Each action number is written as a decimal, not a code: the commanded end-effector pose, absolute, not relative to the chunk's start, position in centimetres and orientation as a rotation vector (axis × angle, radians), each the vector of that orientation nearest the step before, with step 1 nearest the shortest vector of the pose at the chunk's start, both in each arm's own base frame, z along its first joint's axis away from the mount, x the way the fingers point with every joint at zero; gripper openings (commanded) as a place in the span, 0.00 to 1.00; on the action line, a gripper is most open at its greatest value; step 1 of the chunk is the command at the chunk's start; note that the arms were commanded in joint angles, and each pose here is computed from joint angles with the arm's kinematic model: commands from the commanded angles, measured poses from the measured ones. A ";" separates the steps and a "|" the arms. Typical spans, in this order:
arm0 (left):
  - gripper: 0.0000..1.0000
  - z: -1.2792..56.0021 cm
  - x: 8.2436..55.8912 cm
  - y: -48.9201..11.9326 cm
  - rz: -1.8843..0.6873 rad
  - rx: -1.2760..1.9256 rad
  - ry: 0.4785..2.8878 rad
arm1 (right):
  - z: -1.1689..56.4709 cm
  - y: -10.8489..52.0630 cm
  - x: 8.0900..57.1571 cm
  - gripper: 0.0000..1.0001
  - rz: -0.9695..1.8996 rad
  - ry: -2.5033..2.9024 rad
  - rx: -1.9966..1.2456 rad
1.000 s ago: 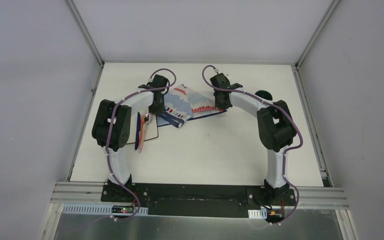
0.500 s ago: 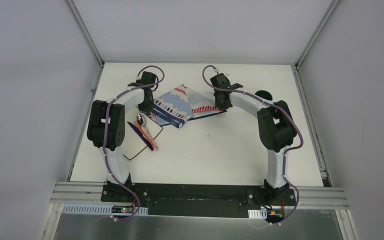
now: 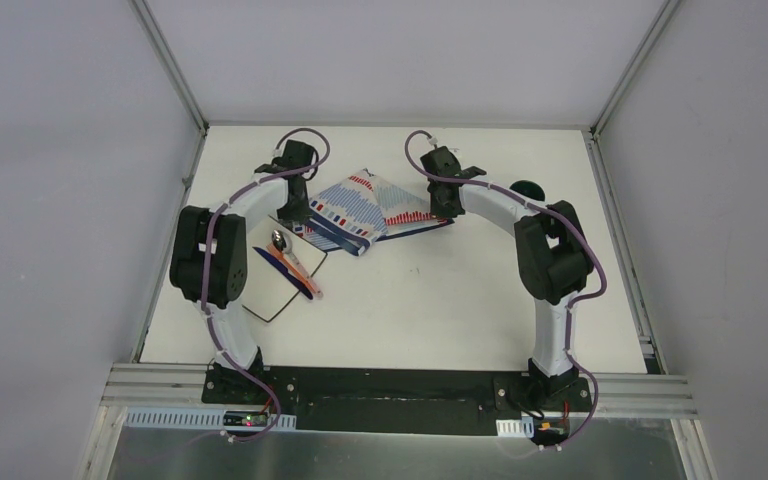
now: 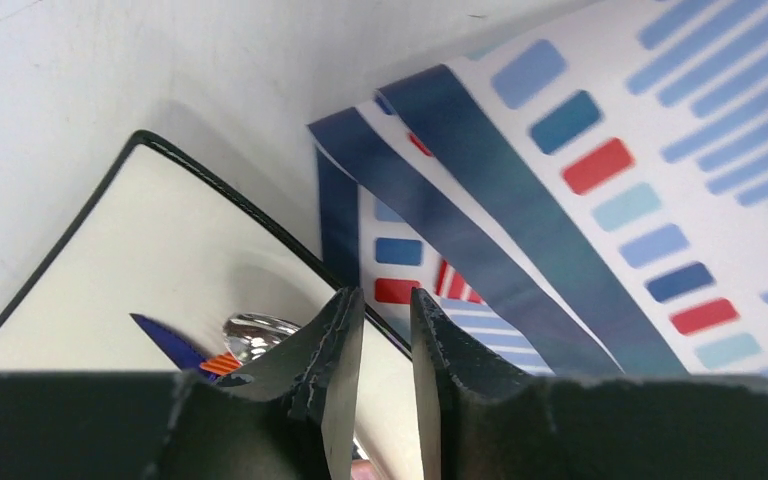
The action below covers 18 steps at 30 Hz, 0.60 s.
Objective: Set the dinner table for one person
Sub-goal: Move the plate to the center of the board.
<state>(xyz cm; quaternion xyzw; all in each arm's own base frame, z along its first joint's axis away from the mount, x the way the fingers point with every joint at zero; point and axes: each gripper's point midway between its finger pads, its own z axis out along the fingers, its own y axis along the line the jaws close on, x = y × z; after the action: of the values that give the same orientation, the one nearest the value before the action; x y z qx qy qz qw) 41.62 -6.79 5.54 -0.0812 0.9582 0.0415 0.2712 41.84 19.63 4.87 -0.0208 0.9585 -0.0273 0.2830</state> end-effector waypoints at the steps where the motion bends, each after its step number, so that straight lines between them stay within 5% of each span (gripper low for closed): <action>1: 0.26 8.7 41.9 -9.6 0.007 -0.168 2.515 | 7.9 18.3 42.8 0.00 -0.109 2.488 -0.037; 3: 0.23 8.0 41.4 -10.4 0.004 -0.151 2.531 | 8.0 18.4 42.8 0.00 -0.108 2.486 -0.041; 7: 0.00 6.4 40.1 -12.2 -0.007 -0.115 2.567 | 8.0 18.4 42.8 0.00 -0.106 2.484 -0.045; 18: 0.00 3.0 36.2 -14.2 -0.003 -0.104 2.651 | 8.3 18.5 42.6 0.00 -0.098 2.476 -0.049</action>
<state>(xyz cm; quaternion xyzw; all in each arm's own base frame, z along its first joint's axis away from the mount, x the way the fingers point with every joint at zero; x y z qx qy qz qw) 37.33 -14.09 3.37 -0.0174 0.9700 0.0007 0.2426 41.80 19.61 4.79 -0.0241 0.9584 -0.0273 0.2833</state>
